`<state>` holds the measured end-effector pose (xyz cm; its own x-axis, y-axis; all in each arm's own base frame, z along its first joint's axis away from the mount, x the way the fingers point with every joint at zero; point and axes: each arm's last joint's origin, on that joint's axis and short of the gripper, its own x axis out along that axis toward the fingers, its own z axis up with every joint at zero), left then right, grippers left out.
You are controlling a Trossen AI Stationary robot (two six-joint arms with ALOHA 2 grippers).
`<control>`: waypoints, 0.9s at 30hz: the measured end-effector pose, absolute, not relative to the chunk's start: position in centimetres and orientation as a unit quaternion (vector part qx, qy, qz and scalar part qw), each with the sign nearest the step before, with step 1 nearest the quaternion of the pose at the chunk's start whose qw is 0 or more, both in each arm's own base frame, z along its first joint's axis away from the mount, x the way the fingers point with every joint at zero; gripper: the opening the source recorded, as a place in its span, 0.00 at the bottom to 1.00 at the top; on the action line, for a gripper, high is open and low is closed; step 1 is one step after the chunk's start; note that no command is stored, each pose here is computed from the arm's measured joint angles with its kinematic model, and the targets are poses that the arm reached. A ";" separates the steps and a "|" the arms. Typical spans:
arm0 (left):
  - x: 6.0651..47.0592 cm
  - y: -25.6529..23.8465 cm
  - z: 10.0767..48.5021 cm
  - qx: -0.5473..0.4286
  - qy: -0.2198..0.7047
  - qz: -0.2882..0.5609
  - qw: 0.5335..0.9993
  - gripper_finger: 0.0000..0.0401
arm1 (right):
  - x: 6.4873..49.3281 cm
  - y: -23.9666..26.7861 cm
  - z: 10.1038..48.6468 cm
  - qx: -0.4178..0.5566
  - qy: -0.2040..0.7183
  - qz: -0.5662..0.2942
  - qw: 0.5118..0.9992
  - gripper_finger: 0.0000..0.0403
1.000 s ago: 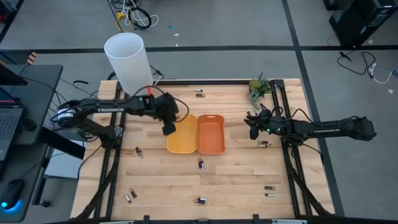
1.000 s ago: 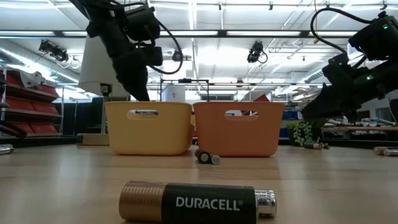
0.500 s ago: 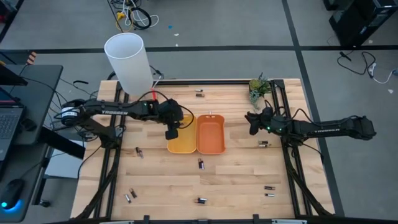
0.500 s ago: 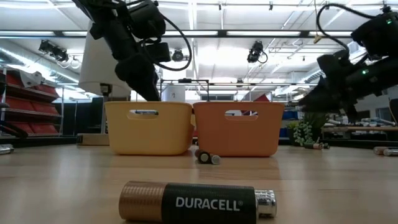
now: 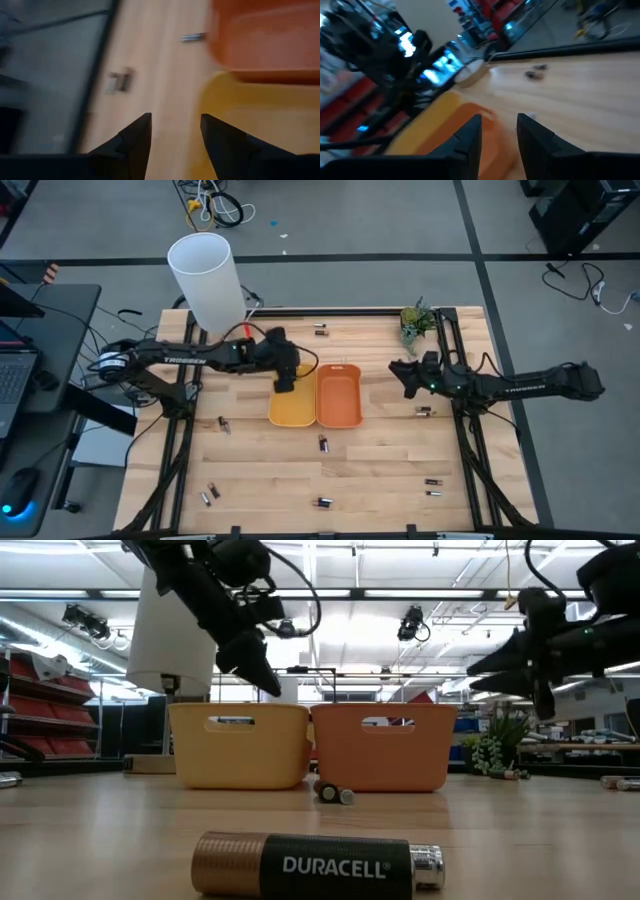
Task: Sort batteries
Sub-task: Put the top center silver battery into the orange bin
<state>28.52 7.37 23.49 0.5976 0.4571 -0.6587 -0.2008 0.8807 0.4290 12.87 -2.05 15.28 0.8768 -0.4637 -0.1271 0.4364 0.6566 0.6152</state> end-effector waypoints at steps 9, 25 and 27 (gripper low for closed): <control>28.1 11.7 25.4 0.168 0.382 0.216 0.882 0.39 | 13.3 -0.8 15.7 0.345 -0.018 -0.190 0.919 0.26; 27.4 20.0 23.7 0.141 0.324 0.189 0.916 0.34 | 17.9 -5.6 24.3 0.096 0.064 -0.323 0.939 0.17; 27.5 20.4 23.6 0.121 0.323 0.200 0.917 0.34 | 19.0 -7.7 25.6 0.072 0.100 -0.345 0.930 0.16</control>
